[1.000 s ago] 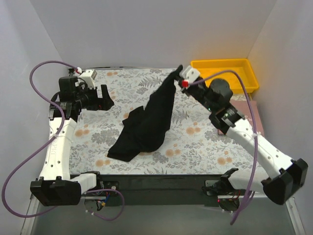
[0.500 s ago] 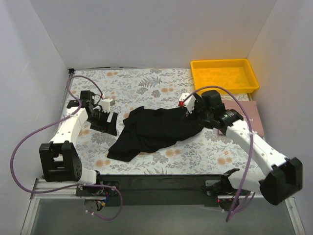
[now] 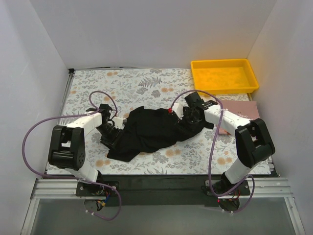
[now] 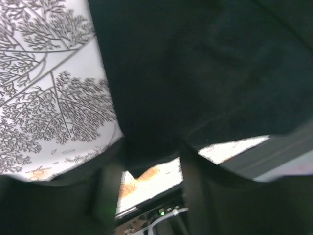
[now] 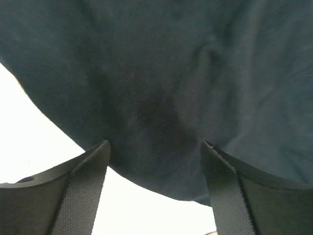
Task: Fold and stack the t-shirts
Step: Flatten the tshirt out
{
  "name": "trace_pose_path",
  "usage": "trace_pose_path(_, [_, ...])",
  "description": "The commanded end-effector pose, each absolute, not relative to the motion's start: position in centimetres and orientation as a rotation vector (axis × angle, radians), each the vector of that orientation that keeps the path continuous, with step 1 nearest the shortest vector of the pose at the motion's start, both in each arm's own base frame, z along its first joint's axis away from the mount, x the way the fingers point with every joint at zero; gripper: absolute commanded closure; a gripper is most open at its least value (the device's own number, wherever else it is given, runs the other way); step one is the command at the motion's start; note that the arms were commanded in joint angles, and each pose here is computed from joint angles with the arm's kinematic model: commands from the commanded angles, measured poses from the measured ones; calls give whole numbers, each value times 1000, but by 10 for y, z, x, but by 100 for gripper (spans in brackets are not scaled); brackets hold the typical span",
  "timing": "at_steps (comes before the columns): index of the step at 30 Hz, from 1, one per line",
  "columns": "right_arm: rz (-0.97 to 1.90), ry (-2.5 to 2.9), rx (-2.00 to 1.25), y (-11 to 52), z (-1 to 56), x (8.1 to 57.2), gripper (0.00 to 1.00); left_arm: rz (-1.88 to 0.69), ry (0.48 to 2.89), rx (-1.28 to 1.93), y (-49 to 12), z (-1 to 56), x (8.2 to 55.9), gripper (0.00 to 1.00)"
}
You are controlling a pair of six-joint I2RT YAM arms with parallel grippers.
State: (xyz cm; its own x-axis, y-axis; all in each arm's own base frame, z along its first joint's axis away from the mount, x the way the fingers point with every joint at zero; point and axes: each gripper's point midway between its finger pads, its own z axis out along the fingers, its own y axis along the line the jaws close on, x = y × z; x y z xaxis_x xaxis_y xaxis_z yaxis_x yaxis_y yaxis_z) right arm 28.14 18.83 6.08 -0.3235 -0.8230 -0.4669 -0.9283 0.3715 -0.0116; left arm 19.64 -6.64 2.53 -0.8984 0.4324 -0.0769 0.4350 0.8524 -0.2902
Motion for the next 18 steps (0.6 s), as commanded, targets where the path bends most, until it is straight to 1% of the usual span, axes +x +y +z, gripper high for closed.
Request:
trace_pose_path(1, [369,2274,-1576,184,50,279,22,-358,2988,683,-58,16,210,60])
trace_pose_path(2, [413,2305,-1601,184,41,270,29,-318,2994,670,-54,12,214,72])
trace_pose_path(3, [418,2323,-1613,182,37,267,32,-279,2992,658,-51,12,217,72])
trace_pose_path(4, [478,2331,-1627,186,35,260,35,-242,3002,652,-46,9,219,91])
trace_pose_path(5, [511,2346,-1645,187,31,253,39,-203,3003,635,-42,8,224,99])
trace_pose_path(6, [538,2336,-1687,192,28,245,41,-156,2985,620,-36,8,234,100])
trace_pose_path(8, [614,2335,-1742,198,25,226,45,-140,3001,567,-25,6,242,100])
trace_pose_path(9, [659,2326,-1791,204,24,211,48,-126,2979,553,-21,11,255,100])
trace_pose_path(12, [815,2264,-1908,223,32,174,49,-86,2964,512,-4,14,274,100])
trace_pose_path(13, [906,2219,-1932,233,40,163,49,-61,2933,499,1,22,288,100])
trace_pose_path(14, [970,2213,-1953,235,50,150,49,-44,2916,503,3,26,296,100])
trace_pose_path(15, [1098,2131,-1962,251,67,140,49,-27,2912,456,13,28,302,100])
trace_pose_path(16, [1158,2103,-1964,255,78,134,48,-6,2868,437,20,39,320,100])
trace_pose_path(18, [1256,2072,-1983,255,97,123,48,-51,2846,428,19,47,331,100])
